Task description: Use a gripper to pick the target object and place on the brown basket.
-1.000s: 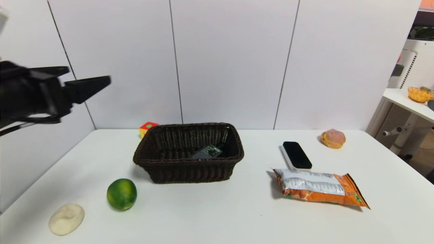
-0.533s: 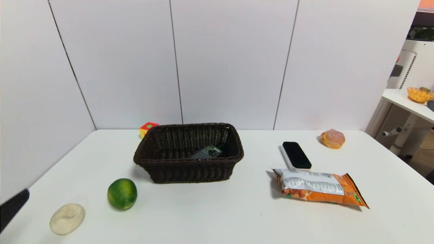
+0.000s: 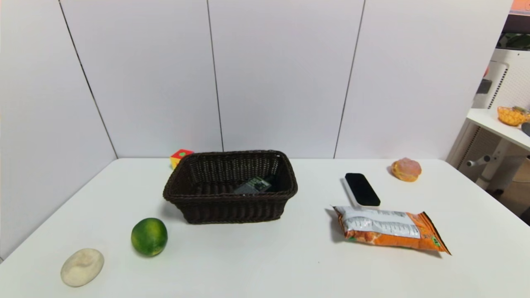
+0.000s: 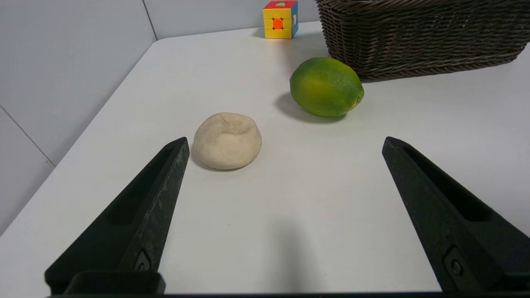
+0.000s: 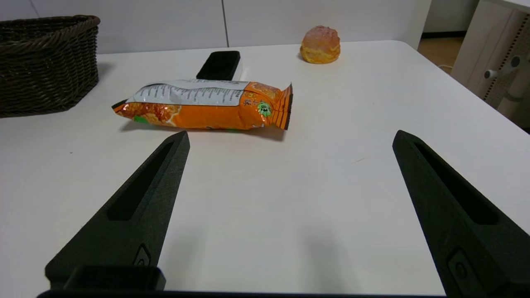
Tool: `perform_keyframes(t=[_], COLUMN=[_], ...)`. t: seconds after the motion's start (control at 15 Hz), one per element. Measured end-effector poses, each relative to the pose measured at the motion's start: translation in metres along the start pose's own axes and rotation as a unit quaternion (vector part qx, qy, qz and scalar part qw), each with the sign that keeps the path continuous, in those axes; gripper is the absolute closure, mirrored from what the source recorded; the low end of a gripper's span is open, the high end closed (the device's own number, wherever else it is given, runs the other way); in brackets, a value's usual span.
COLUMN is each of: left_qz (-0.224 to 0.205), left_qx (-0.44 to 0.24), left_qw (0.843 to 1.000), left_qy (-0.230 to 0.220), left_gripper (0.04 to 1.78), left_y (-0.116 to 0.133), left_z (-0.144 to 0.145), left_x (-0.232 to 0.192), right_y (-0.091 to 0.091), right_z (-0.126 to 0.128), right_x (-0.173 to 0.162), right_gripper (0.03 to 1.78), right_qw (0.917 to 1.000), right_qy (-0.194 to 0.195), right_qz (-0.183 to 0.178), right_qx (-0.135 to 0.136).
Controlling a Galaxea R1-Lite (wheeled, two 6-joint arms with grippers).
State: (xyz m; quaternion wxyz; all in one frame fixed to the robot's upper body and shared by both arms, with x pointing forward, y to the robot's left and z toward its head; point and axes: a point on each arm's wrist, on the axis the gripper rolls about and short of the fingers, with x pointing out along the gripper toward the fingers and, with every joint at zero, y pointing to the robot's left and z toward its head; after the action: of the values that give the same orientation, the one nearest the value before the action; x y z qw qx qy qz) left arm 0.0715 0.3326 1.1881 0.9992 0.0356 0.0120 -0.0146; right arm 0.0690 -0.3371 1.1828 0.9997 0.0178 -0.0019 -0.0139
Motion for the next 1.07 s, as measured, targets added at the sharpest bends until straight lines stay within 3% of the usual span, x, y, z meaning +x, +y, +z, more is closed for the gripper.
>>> perform_keyframes(t=[1.07], left_qz=[0.003], left_qx=[-0.012], left_qw=[1.000], left_qy=[-0.016], left_gripper=[0.13], left_y=[-0.0004], left_z=[-0.0052], left_x=[-0.0024], right_y=[0.0001], right_z=[-0.0001], right_x=[0.0000], right_gripper=[0.12], right_qw=[1.0000], right_qy=[0.001], right_qz=[0.003], right_qx=[-0.007])
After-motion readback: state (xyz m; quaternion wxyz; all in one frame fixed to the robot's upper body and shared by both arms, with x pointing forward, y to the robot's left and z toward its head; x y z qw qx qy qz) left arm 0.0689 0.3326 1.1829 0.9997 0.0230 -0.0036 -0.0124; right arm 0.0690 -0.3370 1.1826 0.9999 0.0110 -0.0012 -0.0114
